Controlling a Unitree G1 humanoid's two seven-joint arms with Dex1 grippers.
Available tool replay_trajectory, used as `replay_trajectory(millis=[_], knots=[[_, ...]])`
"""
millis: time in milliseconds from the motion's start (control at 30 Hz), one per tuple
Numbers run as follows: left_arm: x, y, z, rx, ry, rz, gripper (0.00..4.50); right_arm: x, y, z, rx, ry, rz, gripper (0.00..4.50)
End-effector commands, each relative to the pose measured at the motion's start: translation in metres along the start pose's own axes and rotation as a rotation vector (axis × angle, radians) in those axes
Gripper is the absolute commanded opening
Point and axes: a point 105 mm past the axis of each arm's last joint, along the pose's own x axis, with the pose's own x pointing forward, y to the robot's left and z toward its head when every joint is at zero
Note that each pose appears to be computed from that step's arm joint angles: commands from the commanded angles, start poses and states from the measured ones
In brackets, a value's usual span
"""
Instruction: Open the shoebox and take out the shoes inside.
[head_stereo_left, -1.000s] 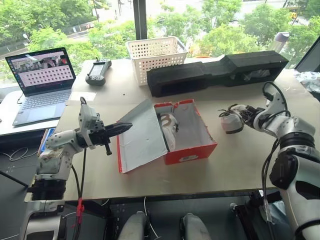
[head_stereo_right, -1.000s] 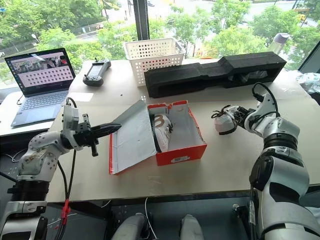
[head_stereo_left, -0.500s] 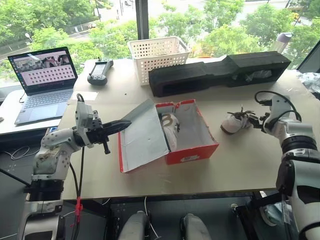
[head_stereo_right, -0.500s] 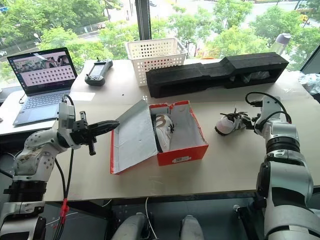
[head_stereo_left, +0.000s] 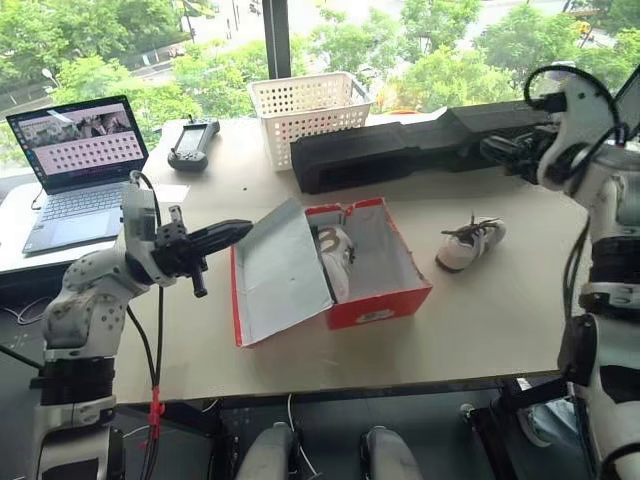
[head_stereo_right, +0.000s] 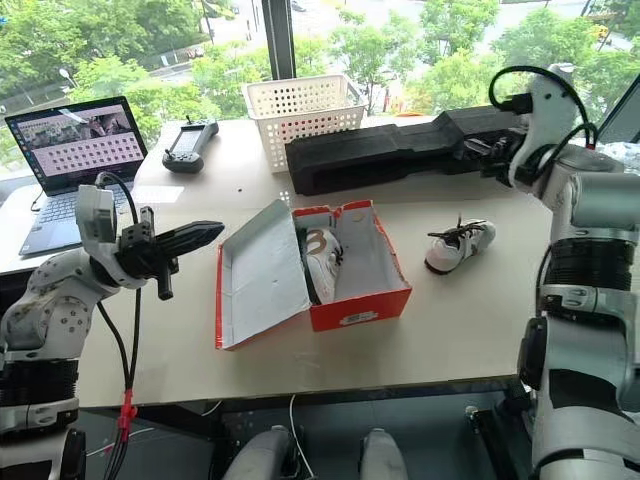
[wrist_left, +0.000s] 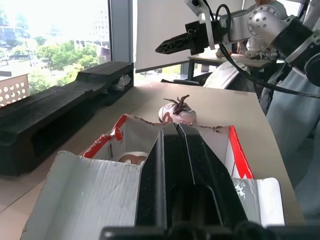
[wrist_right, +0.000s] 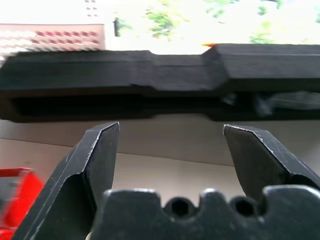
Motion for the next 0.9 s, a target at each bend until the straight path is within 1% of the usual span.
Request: replay_trajectory(millis=[33, 200, 367, 433, 633, 733, 800, 900], knots=[[0.004, -0.007, 0.007, 0.05, -0.04, -0.016, 0.0, 0.001, 0.024, -0.007, -0.056, 0.033, 0.026, 3.95], [0.008, -0.012, 0.001, 0.039, -0.06, -0.017, 0.0, 0.003, 0.066, -0.034, -0.086, 0.123, 0.133, 3.95], [0.008, -0.015, -0.007, 0.029, -0.048, -0.016, 0.0, 0.002, 0.079, -0.062, -0.105, 0.21, 0.166, 3.95], [0.008, -0.015, -0.009, 0.031, -0.046, -0.015, 0.0, 0.003, 0.081, -0.068, -0.107, 0.231, 0.174, 3.95], [0.01, -0.014, -0.012, 0.038, -0.033, -0.015, 0.0, 0.007, 0.071, -0.076, -0.111, 0.259, 0.148, 3.95], [0.011, -0.013, -0.012, 0.037, -0.036, -0.013, 0.0, 0.011, 0.064, -0.085, -0.091, 0.289, 0.135, 3.95], [0.012, -0.013, -0.012, 0.039, -0.034, -0.015, 0.0, 0.016, 0.06, -0.091, -0.06, 0.312, 0.133, 3.95], [0.014, -0.013, -0.013, 0.037, -0.024, -0.024, 0.0, 0.025, 0.065, -0.099, 0.055, 0.355, 0.186, 3.95]])
